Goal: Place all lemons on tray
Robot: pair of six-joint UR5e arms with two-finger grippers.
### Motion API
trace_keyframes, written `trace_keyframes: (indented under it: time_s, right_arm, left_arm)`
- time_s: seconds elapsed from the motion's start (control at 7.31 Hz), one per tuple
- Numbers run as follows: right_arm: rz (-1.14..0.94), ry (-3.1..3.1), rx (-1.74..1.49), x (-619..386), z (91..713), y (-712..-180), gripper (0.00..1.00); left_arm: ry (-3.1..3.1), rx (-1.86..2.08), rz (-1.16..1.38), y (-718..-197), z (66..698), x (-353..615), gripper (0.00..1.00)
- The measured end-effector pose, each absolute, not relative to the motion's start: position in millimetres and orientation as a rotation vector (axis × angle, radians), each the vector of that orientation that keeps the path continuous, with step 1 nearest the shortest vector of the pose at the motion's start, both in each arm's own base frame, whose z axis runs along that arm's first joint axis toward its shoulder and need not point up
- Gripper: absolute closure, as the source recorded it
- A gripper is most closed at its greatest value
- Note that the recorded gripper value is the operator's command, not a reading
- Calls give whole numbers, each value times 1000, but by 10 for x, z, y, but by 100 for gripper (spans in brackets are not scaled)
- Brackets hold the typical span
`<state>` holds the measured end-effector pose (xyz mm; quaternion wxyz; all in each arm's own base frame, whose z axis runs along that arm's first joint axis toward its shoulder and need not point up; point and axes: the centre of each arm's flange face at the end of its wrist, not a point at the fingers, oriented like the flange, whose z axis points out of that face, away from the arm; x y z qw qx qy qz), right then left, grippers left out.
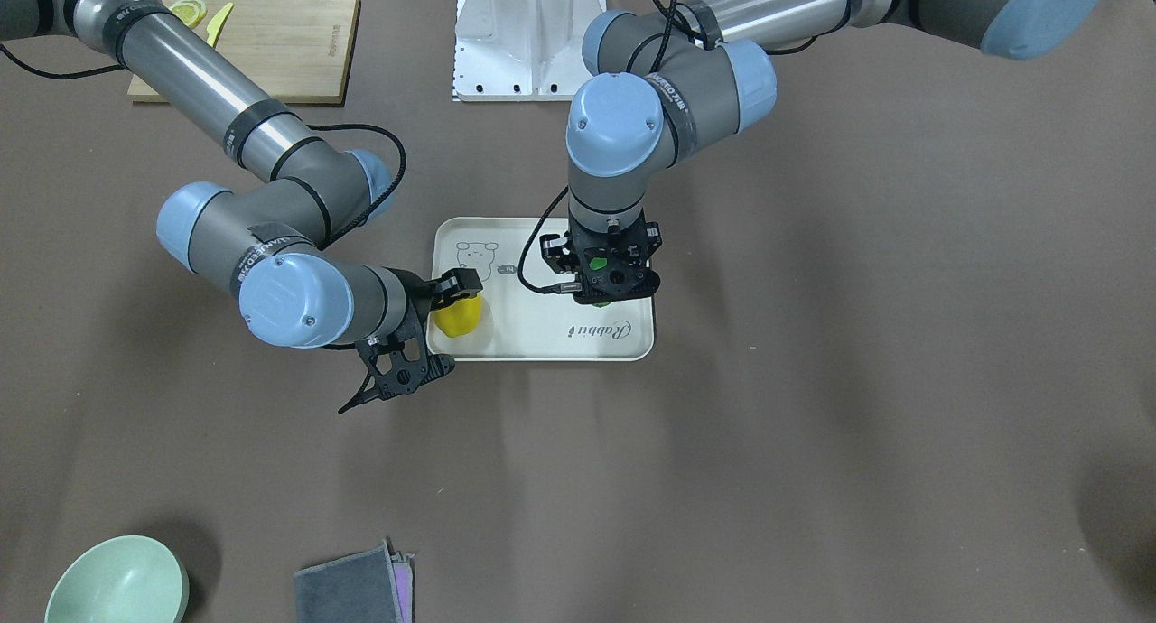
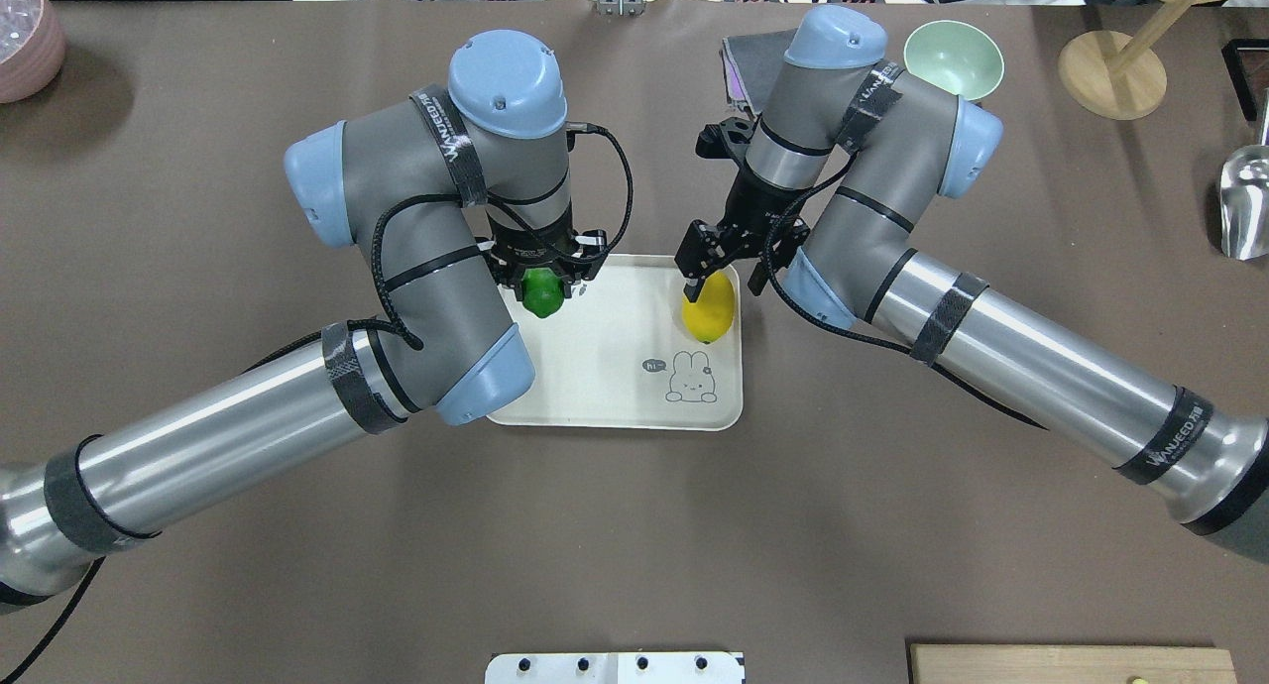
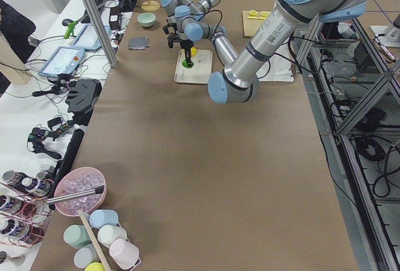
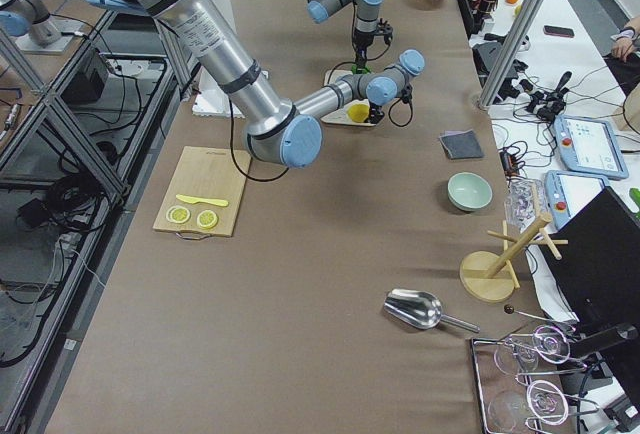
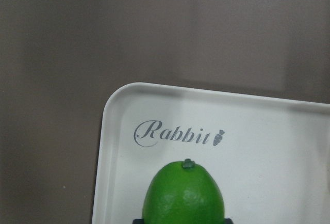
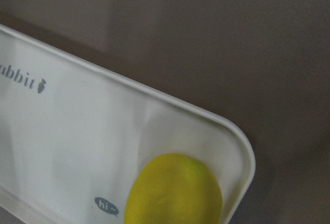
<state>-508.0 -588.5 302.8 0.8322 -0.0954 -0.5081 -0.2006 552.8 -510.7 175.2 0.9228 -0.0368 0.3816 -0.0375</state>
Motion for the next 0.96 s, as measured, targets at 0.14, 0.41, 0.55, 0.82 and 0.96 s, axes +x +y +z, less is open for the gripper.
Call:
trace_keyframes:
  time_s: [0.14,0.41,0.55,0.82,0.96]
  right_arm:
    - [-408,-1083,-196,-4949,3030,-5987,1]
    - [-353,-1114,-204,-4503,3174,-6239,1]
    - [-322,-1134,-209,-4223,3276,-6380,1]
    - [-281,-1157,-160,-3559,3680,-6621,2]
    - [-239,-1155,-125,-3122,3949,-6724,2]
  left_arm:
    - [793,-74,-96,-5084,1756,5581,2]
    - [811,-69,-111,-5058,1741,5632,2]
    - [814,-65,-114,-5075,1728,5590,2]
    - [807,-21,-98,-5292,2112,4956,2]
    - [797,10,-58,-5461,2506,4359,2]
